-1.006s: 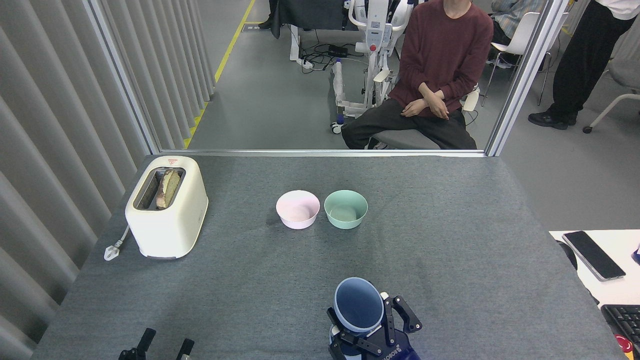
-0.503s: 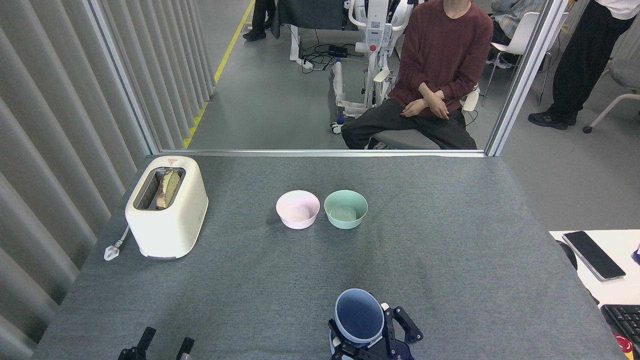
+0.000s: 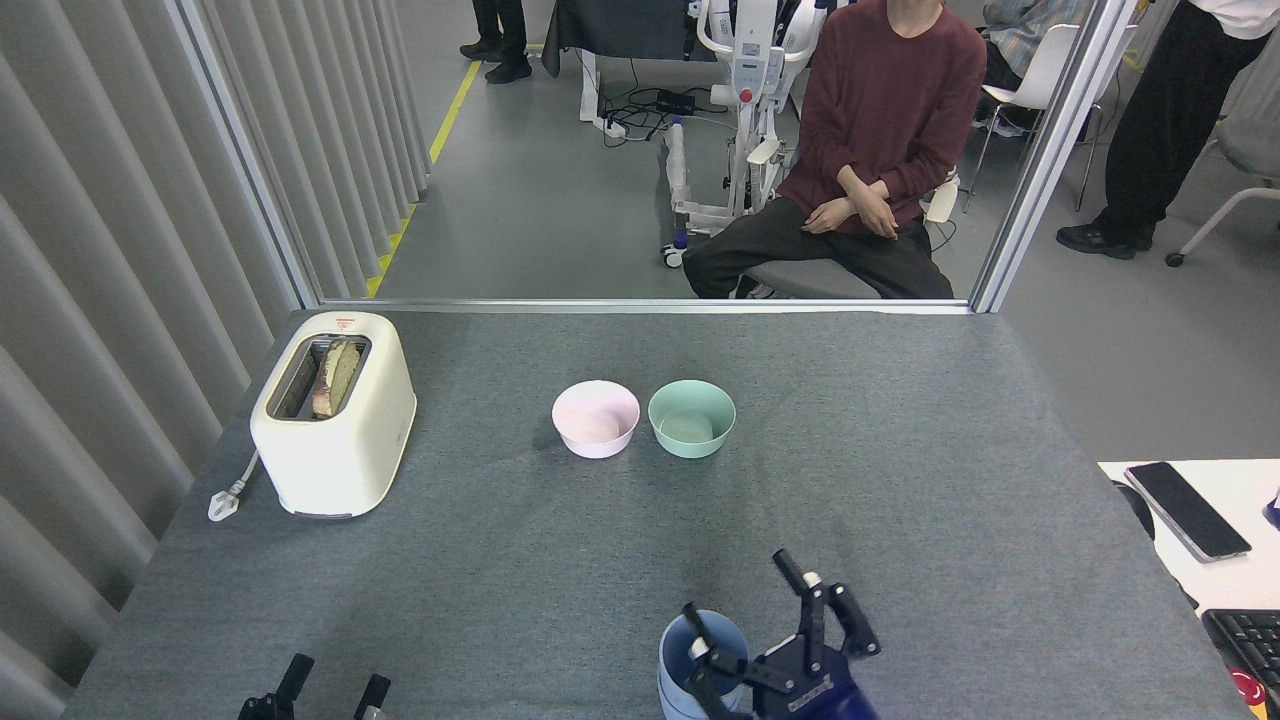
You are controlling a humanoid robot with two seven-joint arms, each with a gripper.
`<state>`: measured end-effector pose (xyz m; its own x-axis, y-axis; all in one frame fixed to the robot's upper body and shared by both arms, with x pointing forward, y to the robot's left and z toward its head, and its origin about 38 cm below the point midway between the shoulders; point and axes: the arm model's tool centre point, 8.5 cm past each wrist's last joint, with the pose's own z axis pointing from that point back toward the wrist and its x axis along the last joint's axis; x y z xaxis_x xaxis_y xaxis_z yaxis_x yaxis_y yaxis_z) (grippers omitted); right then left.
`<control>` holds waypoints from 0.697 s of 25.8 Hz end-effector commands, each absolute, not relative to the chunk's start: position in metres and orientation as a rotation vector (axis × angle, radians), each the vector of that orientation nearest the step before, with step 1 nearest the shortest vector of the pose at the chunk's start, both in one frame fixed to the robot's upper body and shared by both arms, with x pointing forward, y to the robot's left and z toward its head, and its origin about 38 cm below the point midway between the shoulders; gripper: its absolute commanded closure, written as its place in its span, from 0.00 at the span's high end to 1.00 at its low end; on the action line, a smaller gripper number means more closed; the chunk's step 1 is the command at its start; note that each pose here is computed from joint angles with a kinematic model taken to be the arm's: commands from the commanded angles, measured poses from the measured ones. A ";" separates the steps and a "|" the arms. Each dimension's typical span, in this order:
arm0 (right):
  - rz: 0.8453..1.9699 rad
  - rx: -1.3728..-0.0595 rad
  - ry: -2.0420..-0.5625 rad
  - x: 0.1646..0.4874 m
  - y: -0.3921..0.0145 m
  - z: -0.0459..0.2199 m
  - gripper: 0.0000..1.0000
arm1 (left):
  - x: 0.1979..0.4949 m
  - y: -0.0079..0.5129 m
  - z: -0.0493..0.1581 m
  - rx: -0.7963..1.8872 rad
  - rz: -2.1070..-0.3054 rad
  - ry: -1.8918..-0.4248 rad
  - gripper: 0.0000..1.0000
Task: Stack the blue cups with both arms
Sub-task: 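Open the right gripper and lift it off the stacked cups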
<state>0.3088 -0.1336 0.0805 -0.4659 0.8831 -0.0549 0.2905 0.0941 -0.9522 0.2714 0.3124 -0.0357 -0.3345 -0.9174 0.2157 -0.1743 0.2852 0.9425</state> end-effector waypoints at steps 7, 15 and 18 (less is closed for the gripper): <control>1.252 -1.254 -1.375 0.281 -0.303 0.020 1.00 | 0.271 0.306 -0.034 0.994 -1.112 -1.733 1.00; 1.213 -1.136 -1.265 0.202 -0.284 -0.029 1.00 | 0.270 0.305 -0.048 1.050 -1.247 -1.577 1.00; 1.213 -1.147 -1.272 0.193 -0.284 -0.026 1.00 | 0.258 0.305 -0.051 1.071 -1.358 -1.451 0.99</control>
